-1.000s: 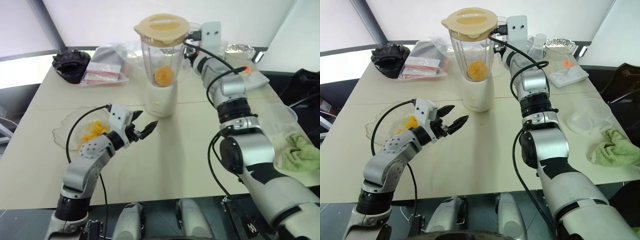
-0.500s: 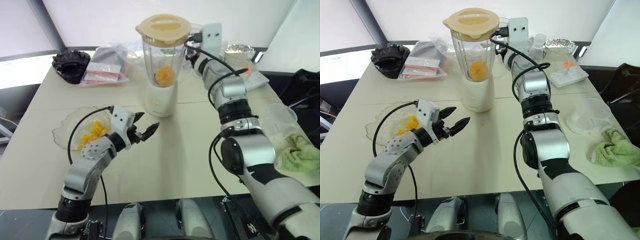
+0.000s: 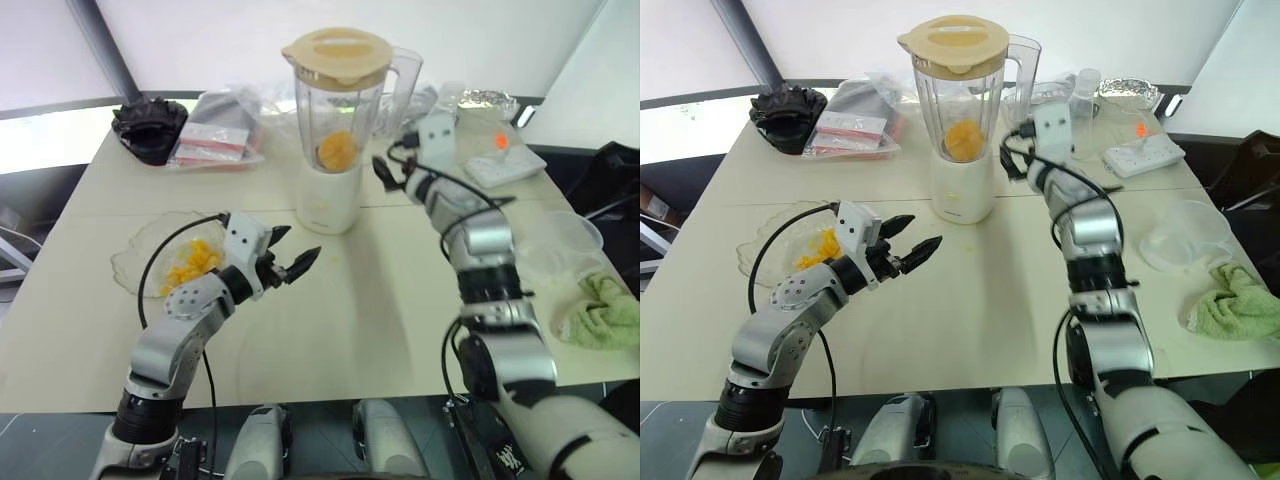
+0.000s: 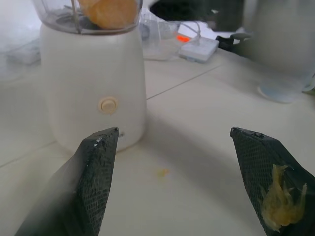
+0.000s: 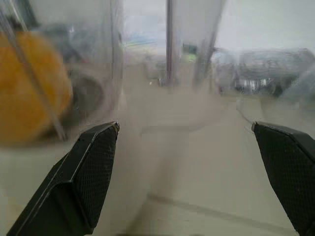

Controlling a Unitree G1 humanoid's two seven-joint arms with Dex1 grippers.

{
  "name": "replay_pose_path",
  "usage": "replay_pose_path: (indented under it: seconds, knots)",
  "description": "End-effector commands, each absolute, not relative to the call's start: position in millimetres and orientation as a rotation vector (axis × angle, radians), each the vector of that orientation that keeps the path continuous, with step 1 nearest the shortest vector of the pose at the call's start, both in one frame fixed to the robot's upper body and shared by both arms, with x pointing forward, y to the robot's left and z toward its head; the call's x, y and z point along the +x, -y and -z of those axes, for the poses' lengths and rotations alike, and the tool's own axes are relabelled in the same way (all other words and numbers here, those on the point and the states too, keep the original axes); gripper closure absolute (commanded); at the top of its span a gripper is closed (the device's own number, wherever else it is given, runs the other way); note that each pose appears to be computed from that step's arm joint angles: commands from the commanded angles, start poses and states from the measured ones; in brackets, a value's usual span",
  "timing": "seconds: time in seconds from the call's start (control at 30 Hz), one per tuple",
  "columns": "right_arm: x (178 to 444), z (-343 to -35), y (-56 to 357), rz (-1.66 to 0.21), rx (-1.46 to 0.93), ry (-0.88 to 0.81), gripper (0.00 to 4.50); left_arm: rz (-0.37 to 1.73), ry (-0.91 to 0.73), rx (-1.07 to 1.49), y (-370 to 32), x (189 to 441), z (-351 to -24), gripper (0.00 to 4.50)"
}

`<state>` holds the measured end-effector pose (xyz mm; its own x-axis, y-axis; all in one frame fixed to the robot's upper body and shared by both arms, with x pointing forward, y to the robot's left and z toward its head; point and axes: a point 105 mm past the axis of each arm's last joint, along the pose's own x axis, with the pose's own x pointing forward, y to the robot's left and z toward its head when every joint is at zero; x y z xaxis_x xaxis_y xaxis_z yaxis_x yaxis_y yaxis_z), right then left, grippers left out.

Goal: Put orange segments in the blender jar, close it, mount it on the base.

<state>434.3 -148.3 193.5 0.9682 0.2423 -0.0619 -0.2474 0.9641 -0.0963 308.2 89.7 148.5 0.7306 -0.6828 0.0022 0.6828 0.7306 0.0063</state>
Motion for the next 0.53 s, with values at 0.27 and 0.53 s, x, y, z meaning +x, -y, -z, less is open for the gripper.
replay_pose_path:
  seconds: [0.27, 0.53]
  knots:
    - [333, -240, 192, -0.623, -0.362, 0.061, 0.03, 0.739, 0.017, 0.027, -124, 301, -169, 0.71]
    - [288, -241, 189, -0.847, -0.364, -0.027, 0.03, 0.732, 0.027, 0.045, -161, 289, -195, 0.71]
